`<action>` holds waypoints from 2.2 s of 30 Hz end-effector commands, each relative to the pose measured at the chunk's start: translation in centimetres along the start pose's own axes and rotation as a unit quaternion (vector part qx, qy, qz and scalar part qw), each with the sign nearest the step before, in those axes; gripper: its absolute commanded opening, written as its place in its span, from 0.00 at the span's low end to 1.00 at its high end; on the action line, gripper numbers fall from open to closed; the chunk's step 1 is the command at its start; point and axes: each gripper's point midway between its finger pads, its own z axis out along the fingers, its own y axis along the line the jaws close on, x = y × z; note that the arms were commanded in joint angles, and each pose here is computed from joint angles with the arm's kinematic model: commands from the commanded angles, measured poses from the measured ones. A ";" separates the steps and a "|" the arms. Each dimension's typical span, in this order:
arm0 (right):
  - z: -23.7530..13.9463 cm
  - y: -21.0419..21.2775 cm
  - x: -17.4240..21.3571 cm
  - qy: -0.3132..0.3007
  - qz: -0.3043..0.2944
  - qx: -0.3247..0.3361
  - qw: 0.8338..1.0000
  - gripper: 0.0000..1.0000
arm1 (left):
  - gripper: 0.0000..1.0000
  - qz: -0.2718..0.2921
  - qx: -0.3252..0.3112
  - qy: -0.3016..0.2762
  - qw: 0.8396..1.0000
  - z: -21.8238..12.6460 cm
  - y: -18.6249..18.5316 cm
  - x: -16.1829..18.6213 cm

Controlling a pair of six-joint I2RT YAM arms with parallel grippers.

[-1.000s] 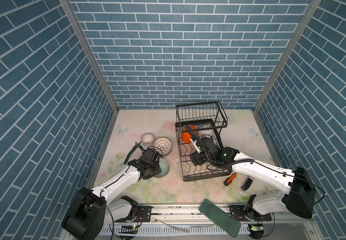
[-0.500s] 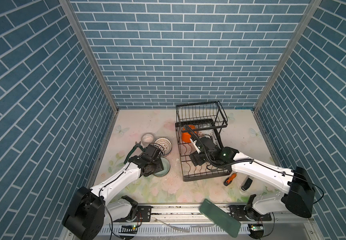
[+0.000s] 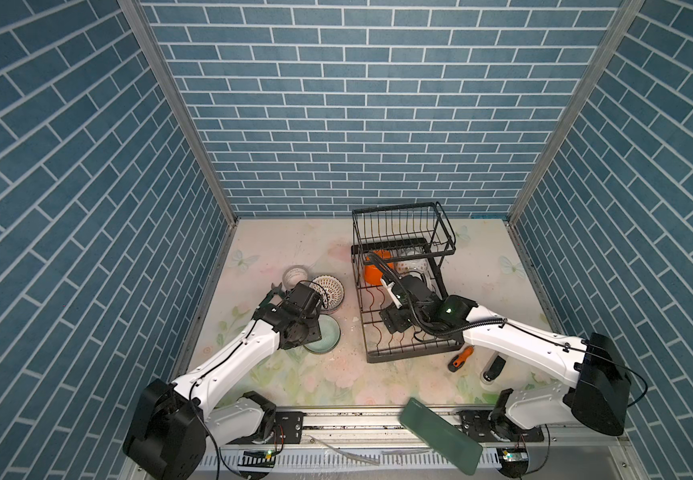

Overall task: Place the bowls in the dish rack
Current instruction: 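Lift the green-striped bowl off the purple-striped bowl with the left gripper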

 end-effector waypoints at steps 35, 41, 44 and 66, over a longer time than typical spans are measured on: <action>0.3 0.1 0.9 0.006 0.007 0.001 1.000 0.90 | 0.17 0.036 -0.039 -0.004 0.999 0.0 0.1 -1.4; 0.3 0.1 0.8 0.008 0.005 0.000 1.000 0.90 | 0.11 0.042 -0.029 -0.004 0.999 0.0 -0.2 -1.3; 0.3 0.1 0.8 0.010 0.004 0.000 1.000 0.90 | 0.10 0.043 -0.021 -0.005 0.999 0.0 -0.4 -1.2; 0.3 1.3 -0.3 0.013 0.004 -0.025 1.000 0.87 | 0.00 0.083 0.060 -0.069 0.992 -1.3 -1.8 -1.8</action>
